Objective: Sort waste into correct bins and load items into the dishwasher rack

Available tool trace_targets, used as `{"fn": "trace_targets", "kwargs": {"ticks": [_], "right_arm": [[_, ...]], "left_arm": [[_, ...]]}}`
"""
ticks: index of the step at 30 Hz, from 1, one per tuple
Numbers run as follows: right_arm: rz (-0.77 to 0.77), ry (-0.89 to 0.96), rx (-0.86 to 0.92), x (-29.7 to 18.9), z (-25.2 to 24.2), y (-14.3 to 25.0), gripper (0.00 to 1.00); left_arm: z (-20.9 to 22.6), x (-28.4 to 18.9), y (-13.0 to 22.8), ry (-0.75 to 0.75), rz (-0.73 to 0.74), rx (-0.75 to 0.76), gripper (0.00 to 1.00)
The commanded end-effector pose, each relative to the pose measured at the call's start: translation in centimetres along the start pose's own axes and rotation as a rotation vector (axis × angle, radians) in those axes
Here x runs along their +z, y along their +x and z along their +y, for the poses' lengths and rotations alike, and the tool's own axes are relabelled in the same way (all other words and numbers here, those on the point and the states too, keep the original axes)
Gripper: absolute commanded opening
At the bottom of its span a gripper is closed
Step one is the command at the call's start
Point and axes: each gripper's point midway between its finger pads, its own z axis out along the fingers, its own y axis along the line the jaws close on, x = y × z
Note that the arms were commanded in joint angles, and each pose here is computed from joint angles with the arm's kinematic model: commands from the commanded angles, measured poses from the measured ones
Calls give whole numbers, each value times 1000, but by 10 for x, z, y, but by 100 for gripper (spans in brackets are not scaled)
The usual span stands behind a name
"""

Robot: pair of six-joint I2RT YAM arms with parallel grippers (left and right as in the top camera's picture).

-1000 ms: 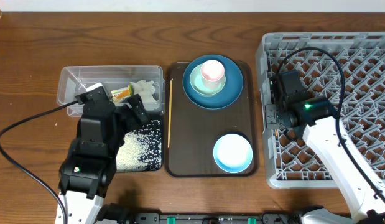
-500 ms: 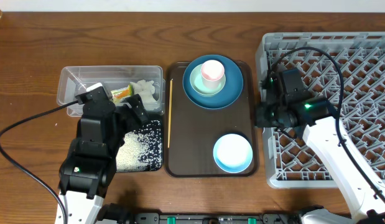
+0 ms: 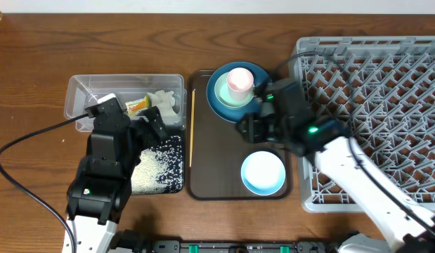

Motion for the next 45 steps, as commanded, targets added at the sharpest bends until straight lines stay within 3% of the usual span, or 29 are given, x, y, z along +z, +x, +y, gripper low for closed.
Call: {"fn": "trace_targets", "kwargs": {"ticks": [1, 10, 17, 21, 27, 38, 45], "right_arm": [[-27, 69, 25, 24, 10, 4, 40], [-77, -36, -124, 108, 71, 26, 44], [-99, 47, -151, 149, 57, 40, 40], [-81, 65, -151, 157, 50, 46, 37], [-79, 77, -151, 160, 46, 47, 11], [-103, 116, -153, 169, 37, 46, 12], [-107, 104, -163, 176, 40, 51, 7]], "left_arm": [[5, 1, -1, -21, -9, -11, 98], [5, 1, -1, -21, -9, -11, 98], [5, 1, -1, -22, -10, -11, 98], [5, 1, -1, -21, -10, -12, 98], [5, 1, -1, -21, -10, -12, 98], [5, 1, -1, -21, -10, -12, 98], [5, 1, -1, -21, -10, -11, 98]]}}
